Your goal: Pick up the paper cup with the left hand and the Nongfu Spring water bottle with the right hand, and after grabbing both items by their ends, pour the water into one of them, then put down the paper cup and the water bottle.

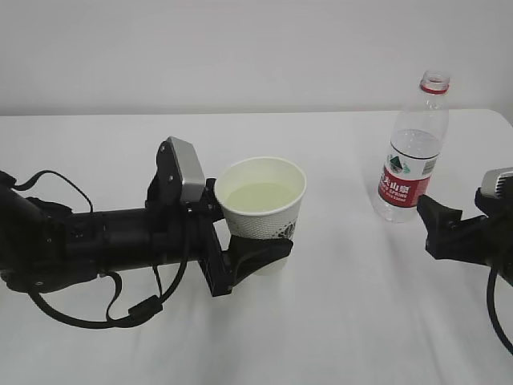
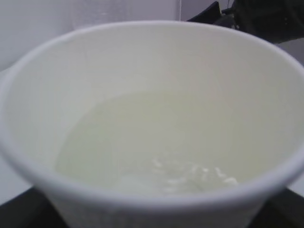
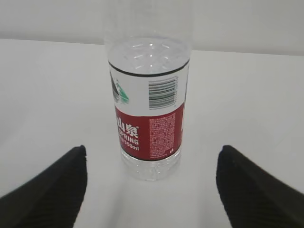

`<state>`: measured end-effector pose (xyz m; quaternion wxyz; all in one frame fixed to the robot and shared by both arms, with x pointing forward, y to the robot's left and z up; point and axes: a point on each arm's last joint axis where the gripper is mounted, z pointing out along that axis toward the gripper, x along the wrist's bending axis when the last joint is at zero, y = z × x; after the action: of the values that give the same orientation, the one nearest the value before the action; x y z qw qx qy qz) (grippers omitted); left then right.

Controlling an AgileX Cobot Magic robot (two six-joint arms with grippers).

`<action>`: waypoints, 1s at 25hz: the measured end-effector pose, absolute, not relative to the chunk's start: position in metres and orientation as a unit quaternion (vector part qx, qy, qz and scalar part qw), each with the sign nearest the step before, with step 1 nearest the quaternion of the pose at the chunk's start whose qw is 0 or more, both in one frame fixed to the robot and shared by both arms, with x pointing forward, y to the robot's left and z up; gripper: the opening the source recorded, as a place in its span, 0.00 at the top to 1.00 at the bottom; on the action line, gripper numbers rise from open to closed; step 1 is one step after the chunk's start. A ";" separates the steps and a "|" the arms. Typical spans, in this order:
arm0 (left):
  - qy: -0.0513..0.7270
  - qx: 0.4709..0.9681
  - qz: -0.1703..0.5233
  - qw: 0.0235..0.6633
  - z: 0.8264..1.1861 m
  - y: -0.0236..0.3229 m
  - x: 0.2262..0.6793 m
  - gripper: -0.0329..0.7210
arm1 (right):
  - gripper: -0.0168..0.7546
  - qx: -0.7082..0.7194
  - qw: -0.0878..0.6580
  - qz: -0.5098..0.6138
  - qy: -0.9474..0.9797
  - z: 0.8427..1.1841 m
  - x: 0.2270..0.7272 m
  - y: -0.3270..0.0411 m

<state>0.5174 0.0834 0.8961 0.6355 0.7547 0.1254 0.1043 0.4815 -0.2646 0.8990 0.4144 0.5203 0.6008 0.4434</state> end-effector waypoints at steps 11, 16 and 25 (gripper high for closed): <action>0.162 0.742 0.144 0.635 0.898 0.087 0.527 0.16 | 0.14 0.519 0.417 0.446 0.598 0.901 0.481 -0.265; 0.183 0.732 0.166 0.635 0.899 0.090 0.532 0.16 | 0.15 0.519 0.417 0.446 0.598 0.901 0.481 -0.265; 0.228 0.713 0.201 0.632 0.901 0.095 0.541 0.16 | 0.16 0.519 0.416 0.446 0.599 0.901 0.481 -0.265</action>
<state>0.5408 0.0951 0.9006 0.6321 0.7128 0.2279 0.2013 0.4808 -0.2647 0.9013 0.4163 0.5190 0.5986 0.4460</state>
